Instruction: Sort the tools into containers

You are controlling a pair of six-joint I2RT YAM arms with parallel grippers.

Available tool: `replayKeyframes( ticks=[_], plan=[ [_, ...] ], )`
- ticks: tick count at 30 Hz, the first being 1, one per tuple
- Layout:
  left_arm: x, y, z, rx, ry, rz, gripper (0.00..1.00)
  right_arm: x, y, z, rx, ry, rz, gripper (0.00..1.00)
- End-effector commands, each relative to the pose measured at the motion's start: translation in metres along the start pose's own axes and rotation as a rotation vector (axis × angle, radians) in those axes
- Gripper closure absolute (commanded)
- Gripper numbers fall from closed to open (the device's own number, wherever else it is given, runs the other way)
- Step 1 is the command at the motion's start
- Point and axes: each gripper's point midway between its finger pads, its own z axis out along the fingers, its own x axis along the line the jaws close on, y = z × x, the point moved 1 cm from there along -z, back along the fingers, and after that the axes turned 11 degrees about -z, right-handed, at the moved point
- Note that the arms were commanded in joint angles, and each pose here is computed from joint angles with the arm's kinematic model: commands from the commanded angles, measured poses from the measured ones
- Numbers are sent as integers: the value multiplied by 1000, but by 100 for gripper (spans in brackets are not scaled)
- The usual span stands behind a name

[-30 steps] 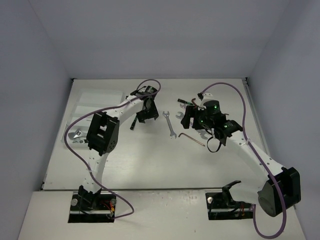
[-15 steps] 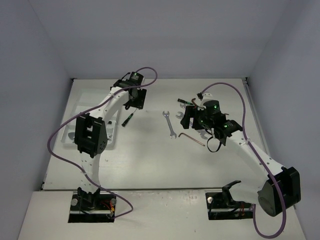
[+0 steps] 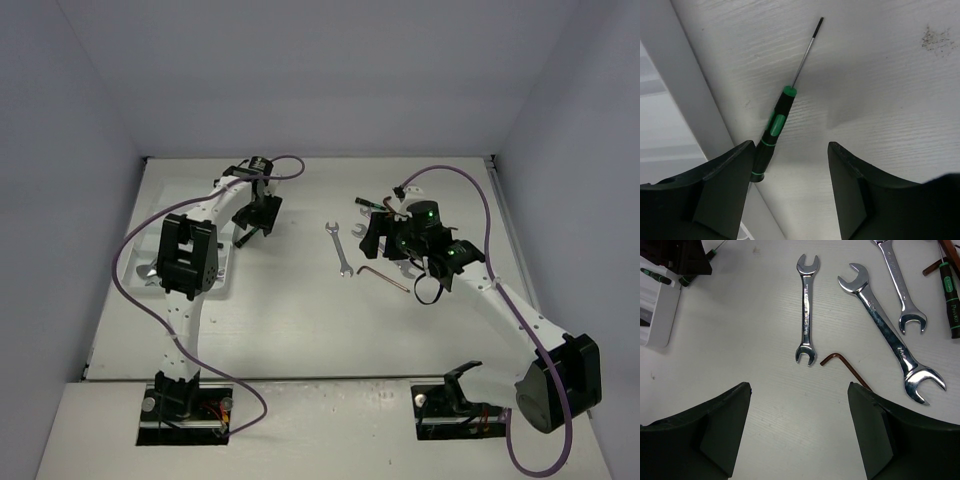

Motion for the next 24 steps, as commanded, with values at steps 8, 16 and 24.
replayKeyframes(
  ticks=[8, 16, 24],
  plan=[
    [3, -8, 7, 33, 8, -2, 54, 1, 10, 1, -37, 9, 7, 25],
    [10, 6, -10, -24, 31, 10, 48, 1, 5, 3, -24, 7, 12, 25],
    [18, 7, 2, -4, 29, -14, 51, 0, 8, 3, -30, 4, 12, 25]
  ],
)
